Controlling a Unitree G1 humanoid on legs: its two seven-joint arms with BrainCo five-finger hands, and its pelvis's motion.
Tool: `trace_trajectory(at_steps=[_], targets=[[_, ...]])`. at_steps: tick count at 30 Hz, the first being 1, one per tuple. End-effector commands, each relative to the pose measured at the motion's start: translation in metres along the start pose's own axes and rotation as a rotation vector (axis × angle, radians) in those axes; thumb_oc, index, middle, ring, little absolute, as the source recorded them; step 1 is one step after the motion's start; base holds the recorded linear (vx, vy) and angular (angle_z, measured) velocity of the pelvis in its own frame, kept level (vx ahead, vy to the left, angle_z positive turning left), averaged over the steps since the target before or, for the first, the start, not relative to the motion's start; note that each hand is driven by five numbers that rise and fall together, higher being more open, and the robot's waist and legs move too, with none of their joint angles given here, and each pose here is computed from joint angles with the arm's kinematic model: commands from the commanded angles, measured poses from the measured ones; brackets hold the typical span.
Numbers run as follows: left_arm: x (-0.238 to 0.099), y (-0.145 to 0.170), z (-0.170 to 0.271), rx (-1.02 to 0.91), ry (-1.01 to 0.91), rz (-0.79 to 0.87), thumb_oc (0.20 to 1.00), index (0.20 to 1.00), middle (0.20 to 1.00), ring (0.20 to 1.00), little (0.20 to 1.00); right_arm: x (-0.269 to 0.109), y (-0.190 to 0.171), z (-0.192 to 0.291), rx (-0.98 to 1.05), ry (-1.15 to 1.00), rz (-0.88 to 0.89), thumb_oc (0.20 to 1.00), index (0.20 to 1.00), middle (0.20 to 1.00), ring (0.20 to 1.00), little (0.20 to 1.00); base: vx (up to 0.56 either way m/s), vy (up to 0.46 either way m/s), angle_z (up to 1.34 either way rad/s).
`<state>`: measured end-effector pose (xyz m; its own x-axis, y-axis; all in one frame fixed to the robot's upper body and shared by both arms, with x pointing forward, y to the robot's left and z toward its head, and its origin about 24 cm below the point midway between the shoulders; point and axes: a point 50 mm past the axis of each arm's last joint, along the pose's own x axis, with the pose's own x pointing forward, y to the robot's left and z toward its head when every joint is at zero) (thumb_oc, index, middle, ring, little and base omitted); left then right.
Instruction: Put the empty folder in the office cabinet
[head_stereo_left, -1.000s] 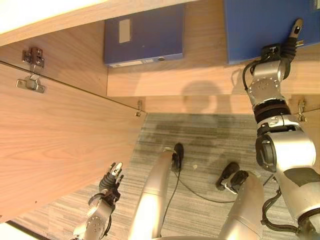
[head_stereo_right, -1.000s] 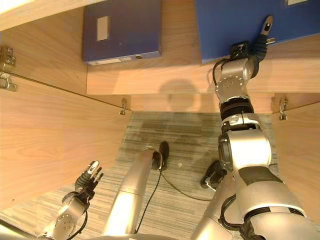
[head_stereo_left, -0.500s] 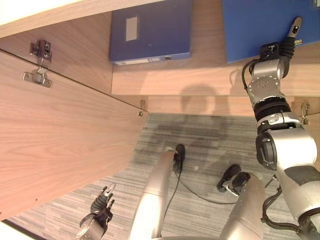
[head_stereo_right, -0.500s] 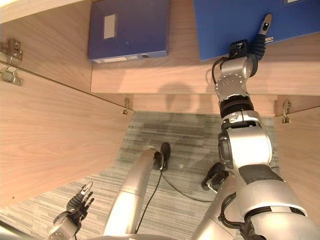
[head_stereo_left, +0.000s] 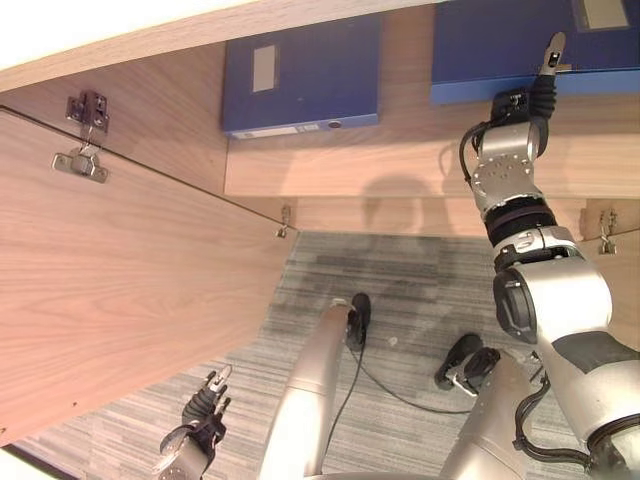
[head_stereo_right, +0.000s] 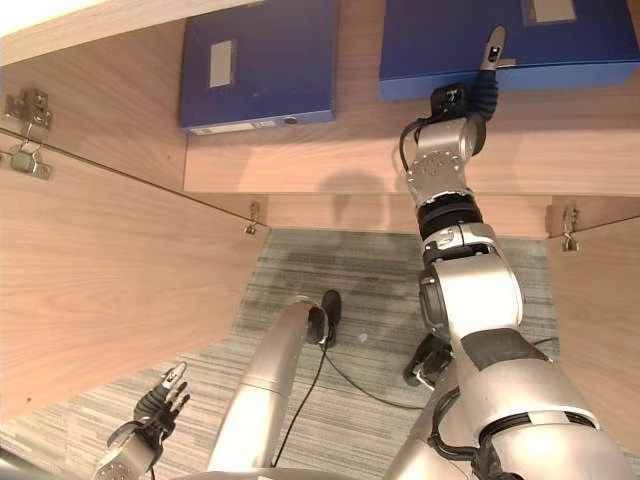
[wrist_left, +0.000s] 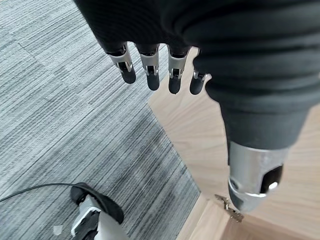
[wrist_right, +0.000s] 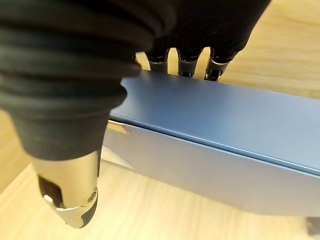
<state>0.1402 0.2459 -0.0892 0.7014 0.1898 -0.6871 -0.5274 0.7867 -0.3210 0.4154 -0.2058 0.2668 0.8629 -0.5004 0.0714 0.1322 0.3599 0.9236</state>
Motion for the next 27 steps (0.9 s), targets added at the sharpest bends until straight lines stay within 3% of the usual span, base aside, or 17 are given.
trace_trajectory(at_steps=[1,5,6,9,10,11,12,13,15,16,20,27], targets=[[-0.002,0.026,0.014,0.022,-0.035,0.077,1.000,1.000,1.000,1.000,1.000,-0.009,0.052,0.022,0.001,-0.059,0.277,1.000,1.000,1.000,1.000,1.000,0.00,0.000,0.00],[-0.002,0.030,0.012,0.014,-0.016,0.086,1.000,1.000,1.000,1.000,1.000,-0.005,0.047,0.017,-0.159,-0.020,0.317,1.000,1.000,1.000,1.000,1.000,0.00,0.000,0.00],[-0.002,0.031,0.010,0.011,-0.008,0.088,1.000,1.000,1.000,1.000,1.000,-0.001,0.041,0.016,-0.257,-0.002,0.311,1.000,1.000,1.000,1.000,1.000,0.00,0.000,0.00],[-0.002,0.038,0.013,0.057,0.000,0.081,1.000,1.000,1.000,1.000,1.000,0.011,0.027,0.021,-0.826,0.026,0.366,1.000,1.000,1.000,1.000,1.000,0.00,0.000,0.00],[-0.002,0.038,0.013,0.055,0.001,0.079,1.000,1.000,1.000,1.000,1.000,0.011,0.028,0.021,-0.830,0.026,0.368,1.000,1.000,1.000,1.000,1.000,-0.04,-0.017,0.00],[-0.008,0.049,0.011,0.090,0.022,0.080,1.000,1.000,1.000,1.000,1.000,0.015,0.027,0.032,-1.291,0.002,0.459,1.000,1.000,1.000,1.000,1.000,-0.05,-0.025,-0.02],[-0.012,0.056,0.008,0.102,0.042,0.079,1.000,1.000,1.000,1.000,1.000,0.014,0.026,0.034,-1.587,-0.002,0.537,1.000,1.000,1.000,1.000,1.000,-0.07,-0.035,0.00],[-0.016,0.064,0.004,0.108,0.071,0.076,1.000,1.000,1.000,1.000,1.000,0.011,0.027,0.036,-1.846,-0.019,0.638,1.000,1.000,1.000,1.000,1.000,-0.05,-0.024,-0.02],[-0.020,0.070,-0.001,0.095,0.090,0.068,1.000,1.000,1.000,1.000,1.000,0.007,0.022,0.042,-2.167,-0.013,0.751,1.000,1.000,1.000,1.000,1.000,-0.03,-0.022,-0.04],[-0.021,0.074,0.000,0.081,0.082,0.059,1.000,1.000,1.000,1.000,1.000,-0.001,0.018,0.038,-2.476,0.010,0.884,1.000,1.000,1.000,1.000,1.000,-0.02,-0.018,-0.04],[-0.016,0.072,0.010,0.089,0.039,0.042,1.000,1.000,1.000,1.000,1.000,-0.005,-0.003,0.033,-2.694,0.158,0.978,1.000,1.000,1.000,1.000,1.000,-0.05,-0.013,-0.08],[-0.009,0.064,0.021,0.114,0.000,0.011,1.000,1.000,1.000,1.000,1.000,-0.011,-0.022,0.020,-2.739,0.264,1.056,1.000,1.000,1.000,1.000,1.000,-0.05,0.010,-0.08]])
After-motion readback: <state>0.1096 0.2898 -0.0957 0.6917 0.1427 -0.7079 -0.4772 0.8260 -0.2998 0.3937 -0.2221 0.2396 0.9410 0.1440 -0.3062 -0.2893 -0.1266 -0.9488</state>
